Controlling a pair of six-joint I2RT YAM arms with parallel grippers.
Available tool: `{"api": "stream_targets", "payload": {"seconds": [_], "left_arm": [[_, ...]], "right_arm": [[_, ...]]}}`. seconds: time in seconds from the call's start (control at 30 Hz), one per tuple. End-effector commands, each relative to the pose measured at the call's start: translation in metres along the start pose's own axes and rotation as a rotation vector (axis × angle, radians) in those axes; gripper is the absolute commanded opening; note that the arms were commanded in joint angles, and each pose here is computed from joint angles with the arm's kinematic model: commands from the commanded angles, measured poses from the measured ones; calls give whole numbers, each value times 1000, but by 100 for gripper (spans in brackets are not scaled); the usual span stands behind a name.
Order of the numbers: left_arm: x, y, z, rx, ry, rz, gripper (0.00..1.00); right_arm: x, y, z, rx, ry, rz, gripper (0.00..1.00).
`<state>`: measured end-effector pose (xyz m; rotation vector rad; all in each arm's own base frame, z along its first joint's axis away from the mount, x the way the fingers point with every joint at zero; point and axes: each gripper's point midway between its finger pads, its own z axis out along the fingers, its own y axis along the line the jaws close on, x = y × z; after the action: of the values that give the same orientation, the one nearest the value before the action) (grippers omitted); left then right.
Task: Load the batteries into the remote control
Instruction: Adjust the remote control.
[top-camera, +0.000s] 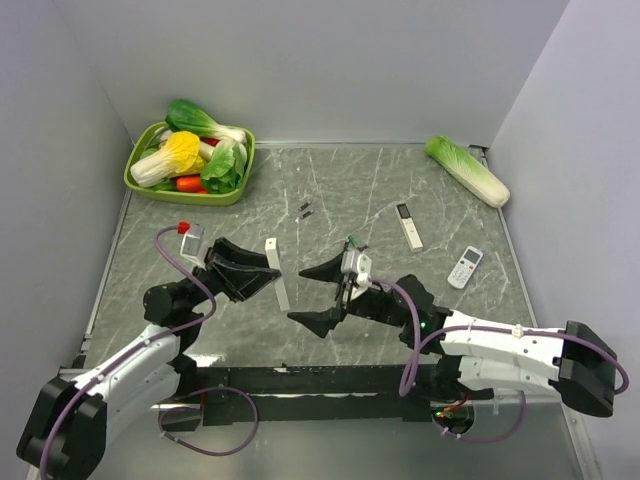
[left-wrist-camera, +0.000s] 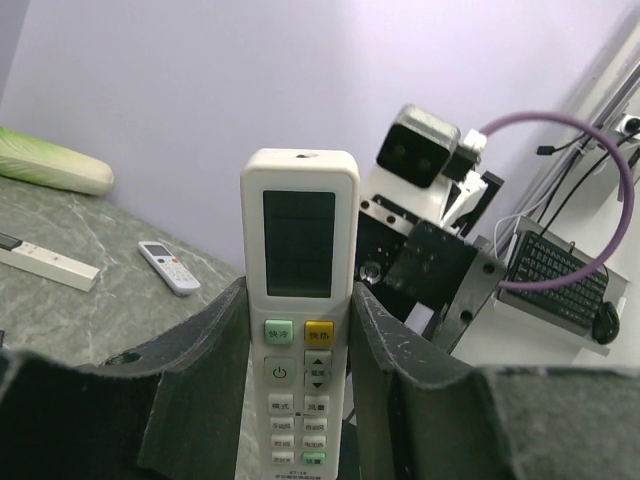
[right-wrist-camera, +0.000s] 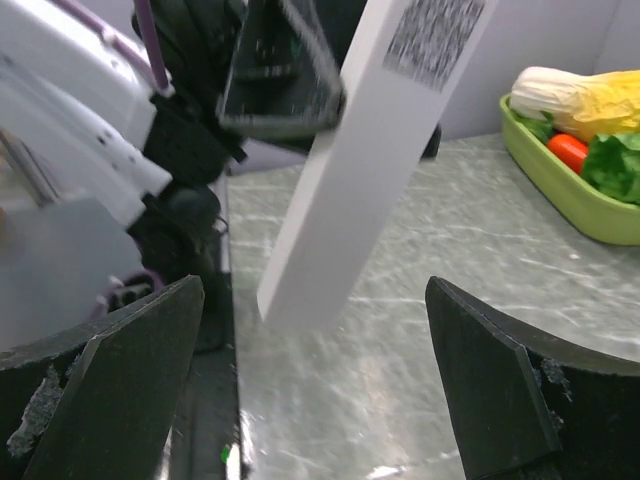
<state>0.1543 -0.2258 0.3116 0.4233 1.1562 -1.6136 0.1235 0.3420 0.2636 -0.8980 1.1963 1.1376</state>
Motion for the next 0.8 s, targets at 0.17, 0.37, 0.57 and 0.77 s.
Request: {"api": "stream_targets", "payload": {"seconds": [0.17,0.37,0.57,0.77], "left_arm": [[-29,-77,3,328,-86,262,1],[-29,-85,3,354,-78,282,1],[-31,-88,3,354,-79,299,1],[-31,-82,6,313,-60,298,24]], "right_arm": [[-32,9,30,-34,-27,167,97],[-28,8,37,-38,-12,213,85],[-20,15,39,-79,10,234,62],[-20,11,34,-56,18,201,17]]}}
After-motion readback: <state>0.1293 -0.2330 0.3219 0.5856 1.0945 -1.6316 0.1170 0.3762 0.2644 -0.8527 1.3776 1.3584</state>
